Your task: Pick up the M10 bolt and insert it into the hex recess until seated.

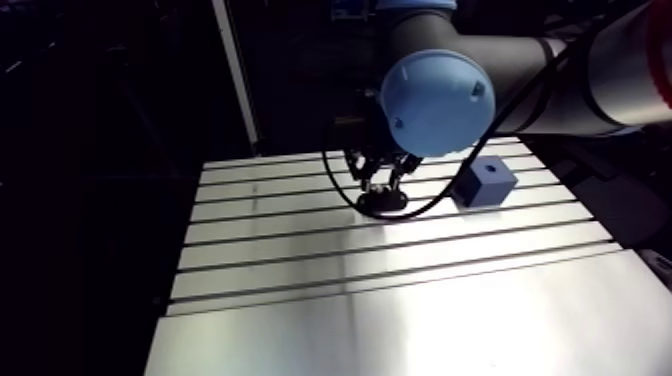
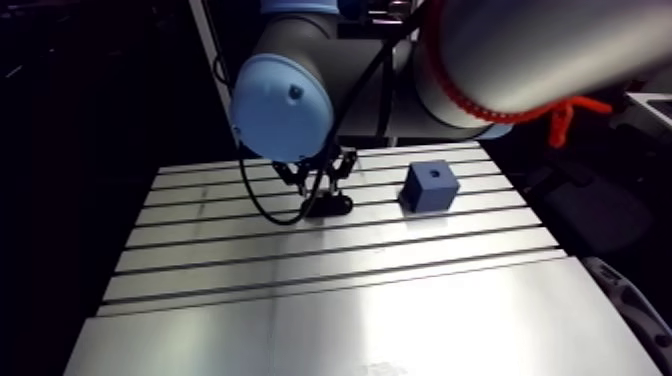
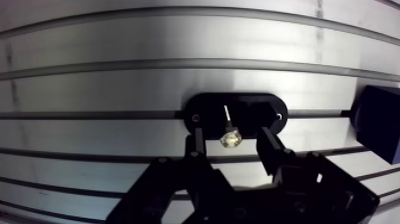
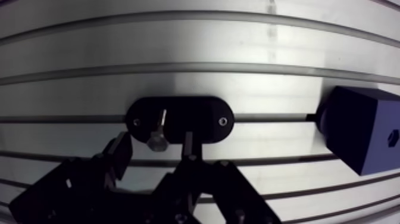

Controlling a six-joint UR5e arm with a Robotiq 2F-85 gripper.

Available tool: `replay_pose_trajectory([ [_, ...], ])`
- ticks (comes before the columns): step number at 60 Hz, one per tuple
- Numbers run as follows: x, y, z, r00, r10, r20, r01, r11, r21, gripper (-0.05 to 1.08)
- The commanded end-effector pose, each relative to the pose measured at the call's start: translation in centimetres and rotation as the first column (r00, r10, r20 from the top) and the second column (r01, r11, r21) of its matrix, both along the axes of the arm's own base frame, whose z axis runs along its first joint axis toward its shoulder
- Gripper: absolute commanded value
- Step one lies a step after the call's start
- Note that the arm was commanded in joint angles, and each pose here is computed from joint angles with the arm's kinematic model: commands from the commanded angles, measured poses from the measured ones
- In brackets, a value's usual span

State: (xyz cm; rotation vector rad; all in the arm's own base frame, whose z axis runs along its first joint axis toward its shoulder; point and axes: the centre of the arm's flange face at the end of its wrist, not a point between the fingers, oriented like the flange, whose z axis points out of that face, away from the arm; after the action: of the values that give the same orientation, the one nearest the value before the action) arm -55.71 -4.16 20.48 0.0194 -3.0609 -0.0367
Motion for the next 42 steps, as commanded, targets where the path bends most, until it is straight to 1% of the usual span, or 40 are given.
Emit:
replay_pose_trajectory([
  [1,-0.01,0.08,0.00,1.000,-0.002,0.000,0.002,1.000,0.000,0.45],
  [17,-0.13,0.09,0.14,1.000,0.001,-0.014,-0.001,1.000,0.003,0.47],
  [42,-0.07,0.13,-0.28,1.000,0.000,-0.007,0.000,1.000,0.000,0.49],
])
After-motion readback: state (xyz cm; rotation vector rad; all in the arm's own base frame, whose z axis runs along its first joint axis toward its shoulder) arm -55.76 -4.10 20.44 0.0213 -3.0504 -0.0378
